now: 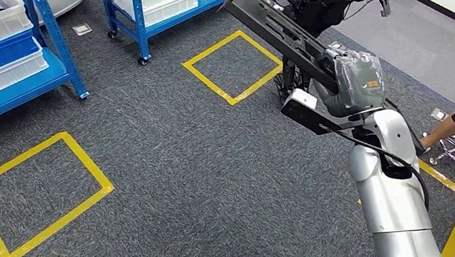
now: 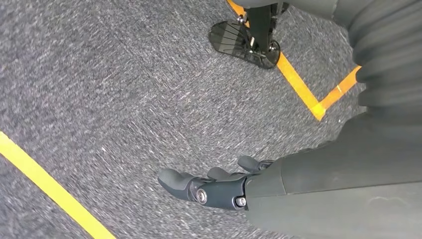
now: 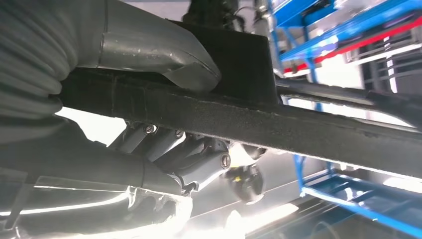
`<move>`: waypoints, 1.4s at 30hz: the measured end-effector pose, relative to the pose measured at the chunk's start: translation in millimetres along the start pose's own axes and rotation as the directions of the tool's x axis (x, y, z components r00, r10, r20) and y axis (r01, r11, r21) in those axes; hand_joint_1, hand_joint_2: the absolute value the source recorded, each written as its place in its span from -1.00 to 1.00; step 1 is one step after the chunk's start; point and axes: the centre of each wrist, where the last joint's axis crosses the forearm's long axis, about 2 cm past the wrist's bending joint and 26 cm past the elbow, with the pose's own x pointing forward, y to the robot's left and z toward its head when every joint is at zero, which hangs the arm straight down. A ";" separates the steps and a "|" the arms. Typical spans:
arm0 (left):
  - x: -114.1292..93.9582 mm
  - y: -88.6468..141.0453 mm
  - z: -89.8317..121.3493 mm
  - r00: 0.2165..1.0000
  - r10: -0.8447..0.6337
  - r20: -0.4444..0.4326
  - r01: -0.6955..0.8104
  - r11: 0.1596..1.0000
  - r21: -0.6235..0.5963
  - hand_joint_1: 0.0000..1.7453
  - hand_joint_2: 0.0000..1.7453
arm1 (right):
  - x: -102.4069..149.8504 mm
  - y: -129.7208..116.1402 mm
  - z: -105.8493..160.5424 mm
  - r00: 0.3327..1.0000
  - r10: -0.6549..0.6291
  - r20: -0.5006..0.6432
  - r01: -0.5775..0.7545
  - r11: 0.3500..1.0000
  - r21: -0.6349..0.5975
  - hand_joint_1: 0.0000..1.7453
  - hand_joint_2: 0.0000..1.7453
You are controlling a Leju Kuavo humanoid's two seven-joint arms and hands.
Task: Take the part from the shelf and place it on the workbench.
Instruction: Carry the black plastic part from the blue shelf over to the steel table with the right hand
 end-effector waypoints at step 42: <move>13.5 0.6 -7.8 1.000 0.004 0.026 -0.004 1.000 -0.006 -1.00 1.00 | -4.7 -6.7 13.3 1.000 0.014 -0.023 -0.014 1.000 -0.026 1.00 1.00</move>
